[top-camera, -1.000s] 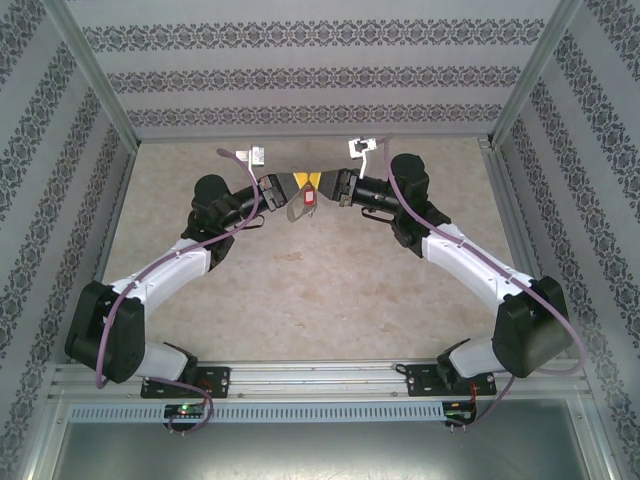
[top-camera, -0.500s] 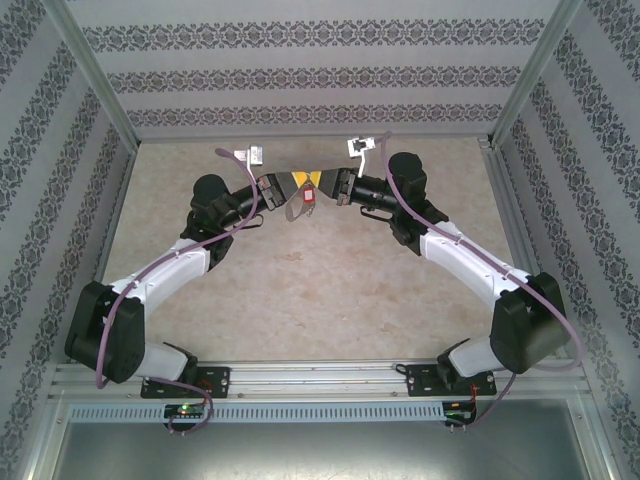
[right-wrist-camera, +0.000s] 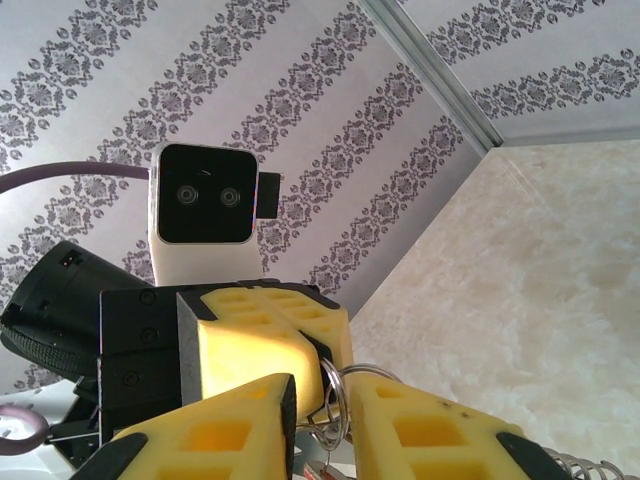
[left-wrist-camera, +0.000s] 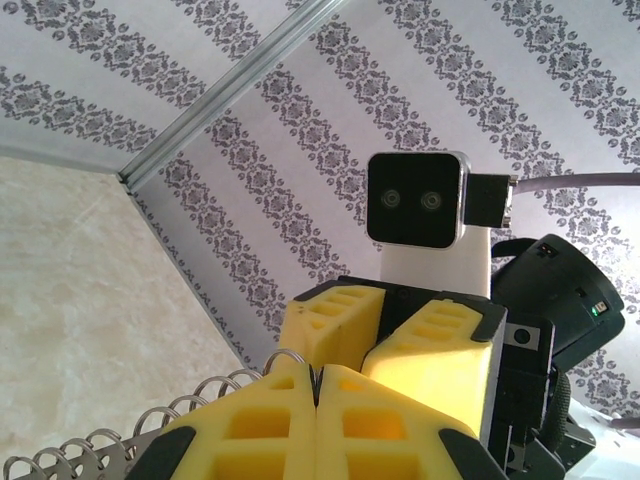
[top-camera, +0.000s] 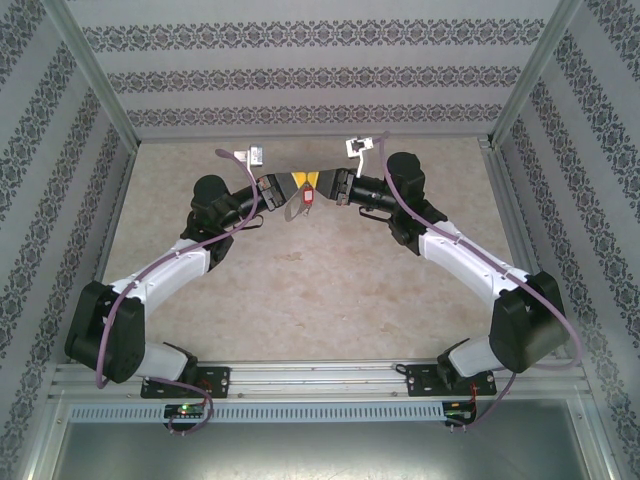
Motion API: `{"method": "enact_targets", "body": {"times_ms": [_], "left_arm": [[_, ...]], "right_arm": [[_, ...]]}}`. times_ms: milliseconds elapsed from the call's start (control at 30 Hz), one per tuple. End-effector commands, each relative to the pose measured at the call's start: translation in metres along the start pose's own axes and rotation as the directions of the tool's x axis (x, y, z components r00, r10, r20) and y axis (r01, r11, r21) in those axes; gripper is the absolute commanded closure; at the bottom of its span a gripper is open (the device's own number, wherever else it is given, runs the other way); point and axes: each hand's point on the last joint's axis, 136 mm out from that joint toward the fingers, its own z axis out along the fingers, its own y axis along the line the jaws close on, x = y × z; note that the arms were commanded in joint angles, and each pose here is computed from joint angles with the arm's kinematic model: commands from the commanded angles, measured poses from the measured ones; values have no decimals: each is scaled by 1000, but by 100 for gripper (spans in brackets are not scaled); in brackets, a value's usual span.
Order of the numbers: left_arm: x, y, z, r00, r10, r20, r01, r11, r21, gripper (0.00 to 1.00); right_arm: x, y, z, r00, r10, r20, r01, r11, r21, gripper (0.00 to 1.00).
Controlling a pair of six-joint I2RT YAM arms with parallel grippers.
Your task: Put the keys on the keyring
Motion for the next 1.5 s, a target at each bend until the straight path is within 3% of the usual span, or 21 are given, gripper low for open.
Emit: {"method": "enact_targets", "body": {"times_ms": [0, 167, 400, 567, 633, 733, 900, 1067, 1200, 1467], "left_arm": [[-5, -27, -3, 998, 62, 18, -64, 995, 77, 100], [-5, -27, -3, 998, 64, 18, -66, 995, 77, 100], [-5, -26, -3, 998, 63, 18, -64, 995, 74, 100], [-3, -22, -1, 998, 57, 12, -57, 996, 68, 100], [-2, -22, -1, 999, 52, 4, -52, 996, 73, 100], [-2, -22, 1, 999, 49, -1, -49, 996, 76, 100], [-5, -20, -3, 996, 93, -5, -93, 995, 27, 74], [-12, -21, -12, 985, 173, -24, -174, 984, -47, 63], [-14, -18, -16, 974, 218, -56, -222, 972, -79, 57], [-9, -7, -9, 971, 200, -134, -209, 977, -51, 55]], "right_arm": [[2, -2, 3, 1000, 17, -13, -17, 1000, -7, 74], [0, -5, 1, 1000, 25, -1, -25, 1000, 6, 73], [0, 2, 2, 1000, 19, -8, -19, 1000, -23, 91], [4, 14, 8, 999, 8, -45, -11, 997, -77, 90], [6, 17, 11, 998, 0, -58, -5, 996, -88, 100], [7, 13, 10, 999, -8, -54, 4, 997, -72, 100], [-5, 0, -5, 999, -32, -26, 31, 999, -21, 100], [-15, -10, -26, 994, -100, -36, 101, 995, 23, 100], [-20, -18, -37, 990, -133, -49, 134, 991, 24, 100], [-12, -5, -44, 952, -281, -117, 280, 960, -25, 100]]}}
